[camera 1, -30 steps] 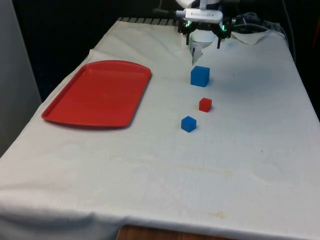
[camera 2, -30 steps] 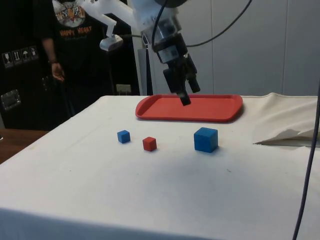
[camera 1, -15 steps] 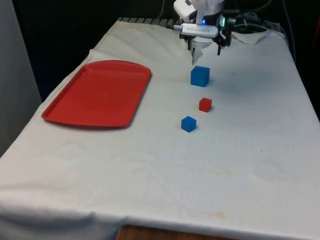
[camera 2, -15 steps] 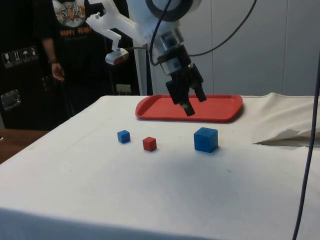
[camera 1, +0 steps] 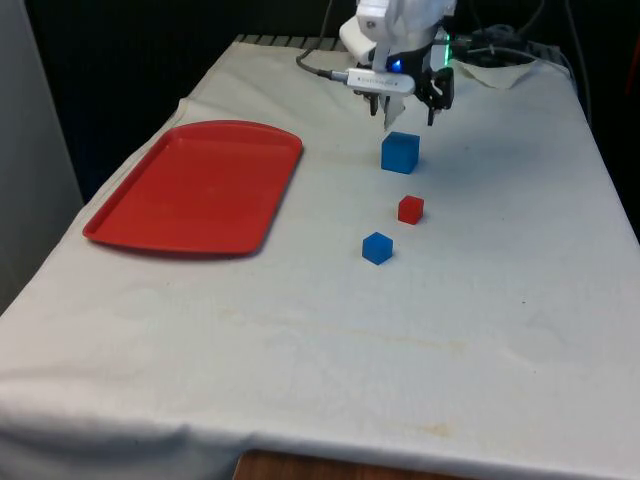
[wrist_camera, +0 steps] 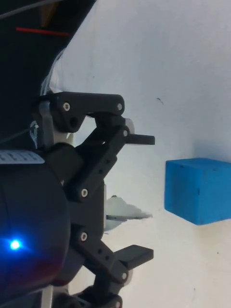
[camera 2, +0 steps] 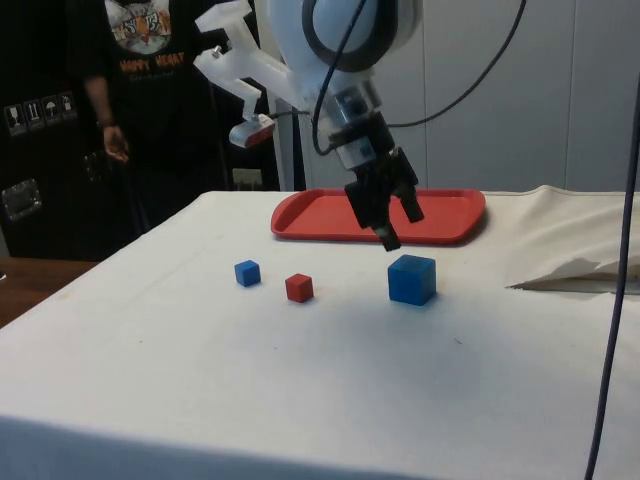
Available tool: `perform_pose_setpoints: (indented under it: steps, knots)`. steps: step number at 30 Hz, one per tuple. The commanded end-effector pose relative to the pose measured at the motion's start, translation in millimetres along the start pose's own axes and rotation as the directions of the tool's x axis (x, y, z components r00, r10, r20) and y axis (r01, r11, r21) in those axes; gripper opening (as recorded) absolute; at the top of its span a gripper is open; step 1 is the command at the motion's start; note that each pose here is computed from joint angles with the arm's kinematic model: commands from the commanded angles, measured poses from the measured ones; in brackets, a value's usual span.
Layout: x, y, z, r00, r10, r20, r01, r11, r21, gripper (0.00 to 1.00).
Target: Pick up the largest block and place it onto the tray.
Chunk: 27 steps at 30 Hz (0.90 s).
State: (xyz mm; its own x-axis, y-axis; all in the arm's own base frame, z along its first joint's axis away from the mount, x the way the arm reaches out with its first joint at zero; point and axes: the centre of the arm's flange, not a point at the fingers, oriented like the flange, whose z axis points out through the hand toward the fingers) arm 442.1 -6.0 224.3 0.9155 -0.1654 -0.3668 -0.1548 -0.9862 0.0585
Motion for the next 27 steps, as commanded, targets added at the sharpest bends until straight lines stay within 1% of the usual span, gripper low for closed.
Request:
perform_pose_setpoints:
  steps: [1, 2, 3, 6, 10, 11, 12, 15, 20, 21, 22, 27]
  knots:
    - [0.8, 1.4, 4.3, 1.0, -0.001, -0.003, 0.001, 0.9999, 0.012, 1.0]
    - [0.8, 0.7, 2.8, 1.0, 0.0, -0.001, 0.0, 1.0, 0.001, 1.0]
    - [1.6, 2.1, 6.8, 1.0, -0.001, -0.003, 0.001, 0.9999, 0.012, 1.0]
    - [4.0, 4.3, 12.4, 1.0, -0.001, 0.0, 0.001, 0.9999, 0.016, 1.0]
    - [7.4, 6.6, 18.0, 1.0, 0.007, 0.004, -0.007, 0.9995, 0.03, 1.0]
    - [7.1, 6.0, 18.3, 0.9999, 0.007, 0.01, -0.008, 0.9998, 0.02, 1.0]
    - [7.5, 6.2, 19.5, 0.9999, 0.008, 0.007, -0.008, 0.9995, 0.031, 1.0]
    - [8.5, 6.2, 21.9, 0.9999, 0.015, 0.009, -0.015, 0.9991, 0.039, 1.0]
    - [9.2, 6.5, 26.0, 0.9997, 0.023, 0.013, -0.023, 0.9986, 0.047, 1.0]
    - [8.8, 6.6, 24.7, 0.9996, 0.021, 0.019, -0.021, 0.9991, 0.036, 1.0]
    - [9.4, 6.1, 27.1, 0.9996, 0.024, 0.014, -0.024, 0.9985, 0.049, 1.0]
    - [11.3, 6.2, 32.9, 0.9993, 0.032, 0.02, -0.033, 0.9978, 0.057, 1.0]
